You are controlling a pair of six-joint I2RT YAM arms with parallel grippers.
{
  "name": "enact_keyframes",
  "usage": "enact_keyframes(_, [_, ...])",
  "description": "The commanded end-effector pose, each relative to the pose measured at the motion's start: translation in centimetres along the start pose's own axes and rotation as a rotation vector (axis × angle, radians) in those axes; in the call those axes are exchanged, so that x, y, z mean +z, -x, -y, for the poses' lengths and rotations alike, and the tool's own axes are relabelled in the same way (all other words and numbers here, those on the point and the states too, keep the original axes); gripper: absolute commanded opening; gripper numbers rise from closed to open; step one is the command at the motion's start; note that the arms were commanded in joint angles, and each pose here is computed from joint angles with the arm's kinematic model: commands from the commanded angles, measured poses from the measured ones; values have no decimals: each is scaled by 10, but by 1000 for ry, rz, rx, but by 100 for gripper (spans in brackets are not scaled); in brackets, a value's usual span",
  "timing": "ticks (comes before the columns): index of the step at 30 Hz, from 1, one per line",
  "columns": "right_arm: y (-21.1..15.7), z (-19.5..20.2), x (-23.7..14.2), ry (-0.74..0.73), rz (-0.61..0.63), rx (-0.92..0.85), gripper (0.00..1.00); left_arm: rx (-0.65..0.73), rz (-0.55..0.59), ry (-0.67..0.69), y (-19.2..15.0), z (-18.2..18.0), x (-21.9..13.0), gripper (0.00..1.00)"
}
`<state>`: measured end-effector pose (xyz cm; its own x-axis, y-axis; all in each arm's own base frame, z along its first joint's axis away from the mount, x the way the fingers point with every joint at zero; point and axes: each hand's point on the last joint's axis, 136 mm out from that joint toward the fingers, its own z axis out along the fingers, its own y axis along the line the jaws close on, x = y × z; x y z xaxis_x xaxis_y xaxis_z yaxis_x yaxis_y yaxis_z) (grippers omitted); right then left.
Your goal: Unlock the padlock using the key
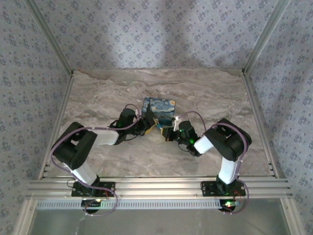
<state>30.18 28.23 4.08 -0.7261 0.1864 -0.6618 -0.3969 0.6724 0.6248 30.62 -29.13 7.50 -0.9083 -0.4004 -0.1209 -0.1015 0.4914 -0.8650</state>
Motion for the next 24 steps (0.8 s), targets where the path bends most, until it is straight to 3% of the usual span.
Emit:
enact_keyframes(1, [-2,-8,0,13,-36,68,0,-6,7,-47,1,9,6,52])
enact_keyframes(24, [15,-32,-5,74,-50,161,0,-31,-12,-47,-6,2,32,43])
